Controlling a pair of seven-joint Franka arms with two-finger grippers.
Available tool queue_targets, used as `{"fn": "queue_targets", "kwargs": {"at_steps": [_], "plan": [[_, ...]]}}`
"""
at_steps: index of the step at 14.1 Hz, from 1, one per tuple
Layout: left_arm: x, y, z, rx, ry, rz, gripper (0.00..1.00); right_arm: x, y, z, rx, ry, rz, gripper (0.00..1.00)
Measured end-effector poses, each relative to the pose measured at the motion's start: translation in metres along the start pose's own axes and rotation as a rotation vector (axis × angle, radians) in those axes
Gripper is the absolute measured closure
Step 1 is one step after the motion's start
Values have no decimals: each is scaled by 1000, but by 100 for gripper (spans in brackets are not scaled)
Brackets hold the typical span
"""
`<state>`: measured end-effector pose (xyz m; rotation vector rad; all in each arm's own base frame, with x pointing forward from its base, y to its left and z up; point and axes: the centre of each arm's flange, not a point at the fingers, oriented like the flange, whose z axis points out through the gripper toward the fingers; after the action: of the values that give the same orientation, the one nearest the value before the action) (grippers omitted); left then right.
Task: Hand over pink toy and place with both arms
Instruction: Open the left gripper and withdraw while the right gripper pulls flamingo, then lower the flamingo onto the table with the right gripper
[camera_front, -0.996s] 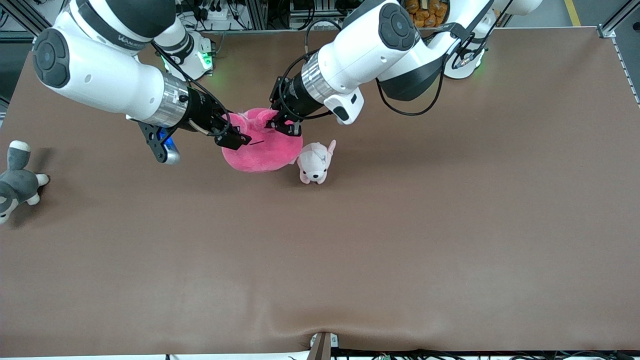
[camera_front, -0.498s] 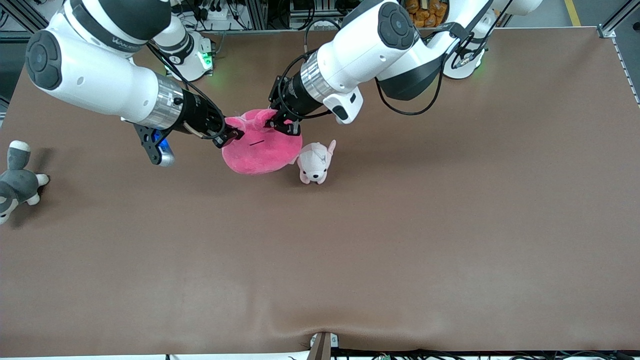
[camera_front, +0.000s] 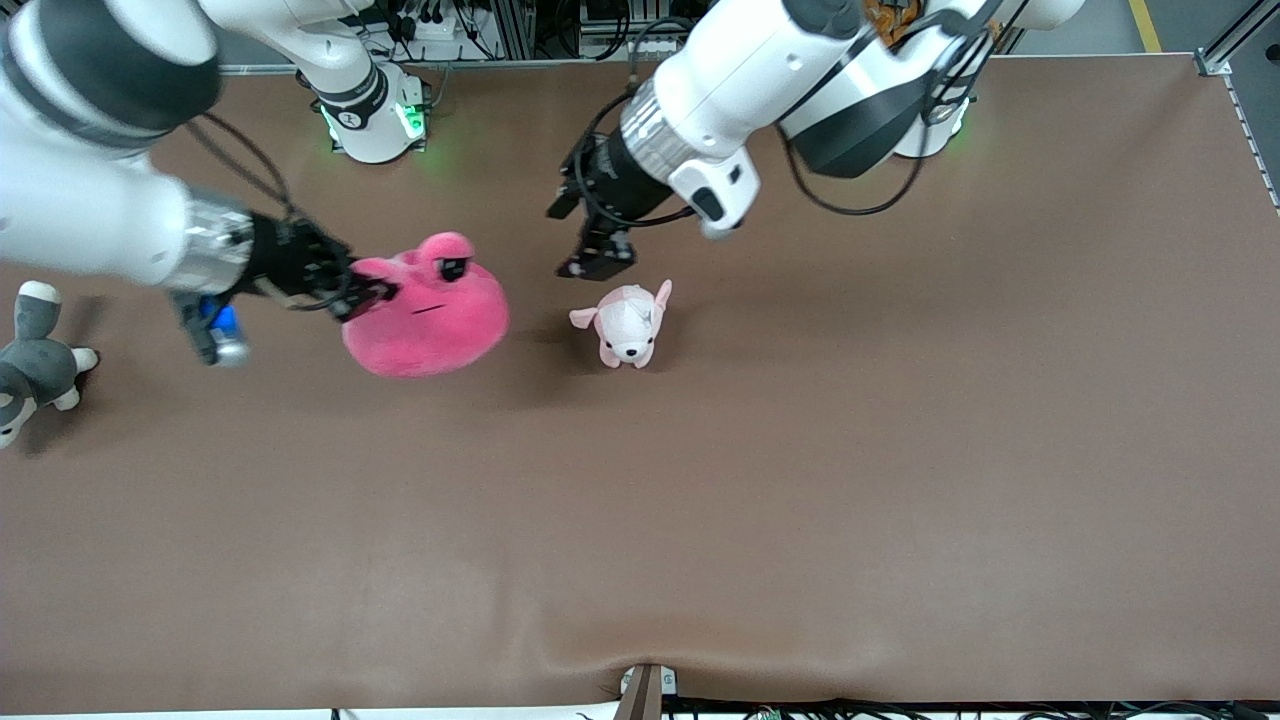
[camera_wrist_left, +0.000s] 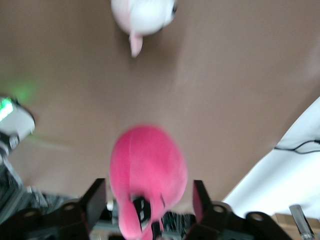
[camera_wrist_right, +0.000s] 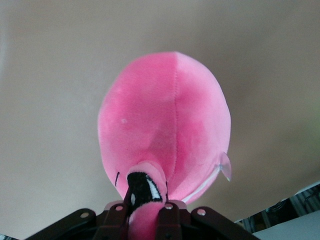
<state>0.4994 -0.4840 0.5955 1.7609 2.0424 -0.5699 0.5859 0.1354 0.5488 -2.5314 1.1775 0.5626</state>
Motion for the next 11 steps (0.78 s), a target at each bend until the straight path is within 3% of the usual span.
{"fn": "queue_targets", "kwargs": {"at_steps": [2,8,11], "plan": [[27,21,-35,-9,72,134,0,43,24,2,-27,5,-32,81],[154,96,-122,121,307,591,0,163,87,33,-73,-58,43,81],[206,117,-151,203,365,755,0,225,125,54,-79,-104,14,81]]}}
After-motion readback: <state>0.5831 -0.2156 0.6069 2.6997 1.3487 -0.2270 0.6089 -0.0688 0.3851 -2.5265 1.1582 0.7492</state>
